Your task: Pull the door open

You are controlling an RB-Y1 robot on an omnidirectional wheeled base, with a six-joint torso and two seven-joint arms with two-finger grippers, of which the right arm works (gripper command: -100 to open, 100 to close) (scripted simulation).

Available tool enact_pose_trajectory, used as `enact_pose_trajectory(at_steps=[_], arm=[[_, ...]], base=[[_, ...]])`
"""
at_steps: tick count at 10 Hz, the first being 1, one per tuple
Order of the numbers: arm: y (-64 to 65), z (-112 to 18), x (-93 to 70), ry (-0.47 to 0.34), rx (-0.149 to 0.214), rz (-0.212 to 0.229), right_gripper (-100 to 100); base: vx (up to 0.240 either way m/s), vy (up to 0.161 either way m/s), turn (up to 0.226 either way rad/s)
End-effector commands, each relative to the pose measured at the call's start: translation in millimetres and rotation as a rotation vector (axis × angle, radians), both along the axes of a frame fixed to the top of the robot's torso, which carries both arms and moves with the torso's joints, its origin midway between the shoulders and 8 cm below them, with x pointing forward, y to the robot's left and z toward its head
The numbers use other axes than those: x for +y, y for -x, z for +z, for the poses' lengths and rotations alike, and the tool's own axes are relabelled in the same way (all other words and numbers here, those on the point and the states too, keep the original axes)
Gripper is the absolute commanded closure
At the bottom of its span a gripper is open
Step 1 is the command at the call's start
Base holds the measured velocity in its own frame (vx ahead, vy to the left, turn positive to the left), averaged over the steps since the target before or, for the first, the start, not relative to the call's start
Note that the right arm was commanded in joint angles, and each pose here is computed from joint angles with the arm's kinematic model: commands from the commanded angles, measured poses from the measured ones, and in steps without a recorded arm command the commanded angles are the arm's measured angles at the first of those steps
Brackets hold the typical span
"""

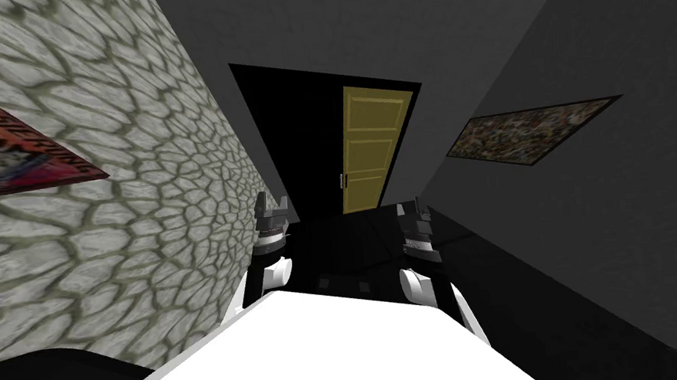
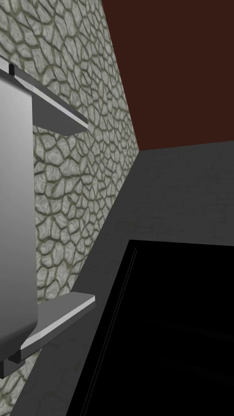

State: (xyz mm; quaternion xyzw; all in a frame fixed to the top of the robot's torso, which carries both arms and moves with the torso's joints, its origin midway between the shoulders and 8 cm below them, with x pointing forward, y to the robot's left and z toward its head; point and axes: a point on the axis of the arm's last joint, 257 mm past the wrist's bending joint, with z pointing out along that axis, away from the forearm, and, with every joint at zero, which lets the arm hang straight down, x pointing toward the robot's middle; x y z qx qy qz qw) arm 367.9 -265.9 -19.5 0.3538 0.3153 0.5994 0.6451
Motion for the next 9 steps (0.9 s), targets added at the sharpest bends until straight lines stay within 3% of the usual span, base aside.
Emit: enact_pose_trajectory(at_steps=[1,9], arm=[[-5.7,-9.9,3.8,0.035,0.016,-0.005,-100],[-28.3,-53.0,19.6,0.183,0.080,-0.026,-100]], base=[[0.178,0.022,-0.007],[0.128,0.017,-0.019]])
